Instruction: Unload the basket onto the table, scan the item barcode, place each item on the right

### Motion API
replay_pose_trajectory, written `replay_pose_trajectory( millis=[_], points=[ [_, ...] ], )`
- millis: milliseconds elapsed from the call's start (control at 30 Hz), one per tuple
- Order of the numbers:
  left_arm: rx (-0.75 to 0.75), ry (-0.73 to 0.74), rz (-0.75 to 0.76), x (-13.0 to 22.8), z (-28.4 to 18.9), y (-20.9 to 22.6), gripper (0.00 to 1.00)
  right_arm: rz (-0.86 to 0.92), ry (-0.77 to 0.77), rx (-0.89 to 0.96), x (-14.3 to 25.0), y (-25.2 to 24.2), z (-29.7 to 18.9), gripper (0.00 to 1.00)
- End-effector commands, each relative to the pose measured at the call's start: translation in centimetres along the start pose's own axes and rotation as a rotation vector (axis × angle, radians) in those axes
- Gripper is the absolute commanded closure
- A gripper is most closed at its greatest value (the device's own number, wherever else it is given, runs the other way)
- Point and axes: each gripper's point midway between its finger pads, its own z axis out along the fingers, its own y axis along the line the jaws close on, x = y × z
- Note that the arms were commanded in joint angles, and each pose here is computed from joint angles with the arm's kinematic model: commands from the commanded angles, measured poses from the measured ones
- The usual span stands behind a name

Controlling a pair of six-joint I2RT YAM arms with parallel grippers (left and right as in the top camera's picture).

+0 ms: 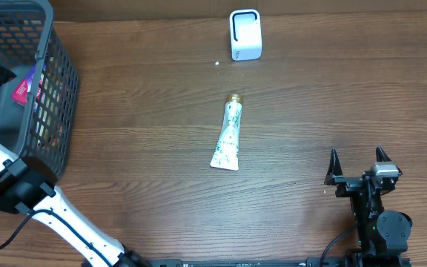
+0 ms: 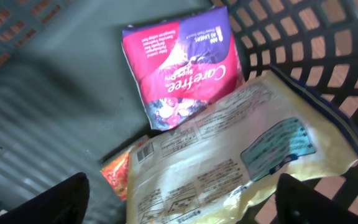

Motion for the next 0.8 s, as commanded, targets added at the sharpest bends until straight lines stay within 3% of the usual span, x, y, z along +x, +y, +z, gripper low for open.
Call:
replay_pose_trajectory(
  millis=[0, 133, 233, 467, 600, 767],
  points=[
    [0.033, 0.071, 0.063, 1.3, 1.4, -0.4, 0.15, -0.004, -0.006, 0.001, 0.1, 0.0, 0.0, 0.0],
    [0.03, 0.191, 0.073, 3.3, 4.2, 0.8, 0.18, -0.004, -0.006, 0.001, 0.1, 0.0, 0.0, 0.0],
    [0.12, 0.252, 0.132, 4.7, 5.3, 0.4, 0.19, -0.004, -0.006, 0.001, 0.1, 0.0, 0.0, 0.0],
    [0.194, 0.295, 0.185, 5.8, 6.0, -0.1, 0.27, -0.004, -0.006, 0.001, 0.1, 0.0, 0.0, 0.0],
    [0.193, 0.333, 0.175, 6.6, 6.7, 0.1, 0.2, -0.004, -0.006, 0.001, 0.1, 0.0, 0.0, 0.0],
    [0.189, 0.372, 0.151, 7.5, 7.4, 0.8, 0.21, -0.004, -0.006, 0.001, 0.1, 0.0, 0.0, 0.0]
  ],
)
